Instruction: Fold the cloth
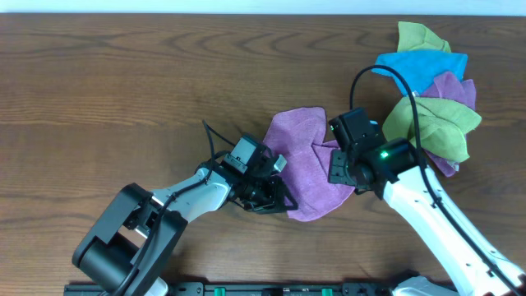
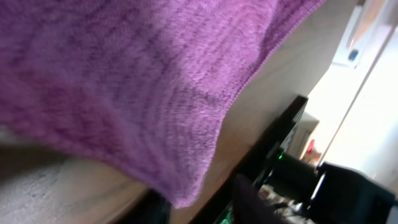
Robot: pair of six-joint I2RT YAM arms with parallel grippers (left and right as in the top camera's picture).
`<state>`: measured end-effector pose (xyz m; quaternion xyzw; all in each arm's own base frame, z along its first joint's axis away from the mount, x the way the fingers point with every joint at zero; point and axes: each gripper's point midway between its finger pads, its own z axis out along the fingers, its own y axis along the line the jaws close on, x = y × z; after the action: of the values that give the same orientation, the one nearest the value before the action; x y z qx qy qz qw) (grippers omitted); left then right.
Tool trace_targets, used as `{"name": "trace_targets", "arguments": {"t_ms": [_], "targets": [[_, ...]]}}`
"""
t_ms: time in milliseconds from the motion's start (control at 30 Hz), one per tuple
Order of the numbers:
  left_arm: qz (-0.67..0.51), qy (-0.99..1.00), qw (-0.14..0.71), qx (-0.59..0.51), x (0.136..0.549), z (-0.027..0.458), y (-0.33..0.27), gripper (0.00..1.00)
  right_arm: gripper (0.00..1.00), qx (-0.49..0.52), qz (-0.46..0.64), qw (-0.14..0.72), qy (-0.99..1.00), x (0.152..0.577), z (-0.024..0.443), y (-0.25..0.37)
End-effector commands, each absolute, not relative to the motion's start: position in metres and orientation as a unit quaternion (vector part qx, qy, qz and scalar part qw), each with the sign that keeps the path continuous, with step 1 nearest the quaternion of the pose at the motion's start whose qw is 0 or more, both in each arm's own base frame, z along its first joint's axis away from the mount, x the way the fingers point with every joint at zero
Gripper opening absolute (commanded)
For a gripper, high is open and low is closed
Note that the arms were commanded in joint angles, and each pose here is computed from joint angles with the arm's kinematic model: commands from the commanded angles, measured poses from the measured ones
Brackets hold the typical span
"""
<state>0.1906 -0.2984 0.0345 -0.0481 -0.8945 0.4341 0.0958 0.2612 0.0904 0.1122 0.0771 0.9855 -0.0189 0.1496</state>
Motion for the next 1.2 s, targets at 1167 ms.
{"name": "trace_targets", "arguments": {"t_ms": [1167], "targets": [[0.431, -0.899, 0.076, -0.021, 0.223, 0.026, -0.232, 0.06, 0.59, -0.018, -0.051, 0.155, 0.987, 0.290, 0.025, 0.098]]}}
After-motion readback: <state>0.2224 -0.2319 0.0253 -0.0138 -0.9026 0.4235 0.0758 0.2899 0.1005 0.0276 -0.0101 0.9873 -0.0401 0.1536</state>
